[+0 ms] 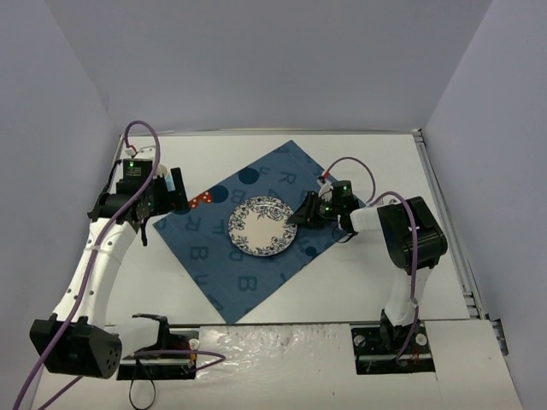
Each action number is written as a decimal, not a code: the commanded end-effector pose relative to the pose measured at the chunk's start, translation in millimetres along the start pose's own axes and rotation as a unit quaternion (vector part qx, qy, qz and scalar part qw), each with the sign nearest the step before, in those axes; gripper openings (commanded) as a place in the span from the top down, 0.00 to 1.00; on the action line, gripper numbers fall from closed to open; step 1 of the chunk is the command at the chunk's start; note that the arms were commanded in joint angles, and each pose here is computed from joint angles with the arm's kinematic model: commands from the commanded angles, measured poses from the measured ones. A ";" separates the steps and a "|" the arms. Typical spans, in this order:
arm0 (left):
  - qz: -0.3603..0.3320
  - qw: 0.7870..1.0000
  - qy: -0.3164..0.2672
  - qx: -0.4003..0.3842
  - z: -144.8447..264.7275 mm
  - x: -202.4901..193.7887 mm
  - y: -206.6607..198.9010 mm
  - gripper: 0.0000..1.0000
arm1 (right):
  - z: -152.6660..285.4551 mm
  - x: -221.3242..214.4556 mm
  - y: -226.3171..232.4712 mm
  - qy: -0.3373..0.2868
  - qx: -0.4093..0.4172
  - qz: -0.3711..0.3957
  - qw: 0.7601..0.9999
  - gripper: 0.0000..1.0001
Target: Set the dinner table for one person
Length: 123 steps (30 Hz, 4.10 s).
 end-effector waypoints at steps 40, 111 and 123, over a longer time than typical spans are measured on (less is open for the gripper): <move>0.004 0.999 0.037 0.039 -193.9 107.6 137.6 0.57 | 106.9 20.4 130.9 -0.167 -0.097 0.282 0.940 0.12; -0.111 0.992 -0.020 -0.063 9.8 105.6 -89.1 0.45 | 7.8 -4.1 267.9 -0.095 0.014 0.620 0.778 1.00; -0.025 0.995 -0.094 0.006 18.4 64.0 -17.5 0.03 | 40.2 111.5 223.4 -0.182 -0.025 0.616 0.766 1.00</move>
Point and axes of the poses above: each gripper's point midway between its finger pads, its own z axis back along the fingers, its own y axis along the line the jaws close on, x = y × z, the point moved 8 cm from there along z, back along the fingers, and after that the axes turned 12 degrees about -z, right-handed, at the moved point
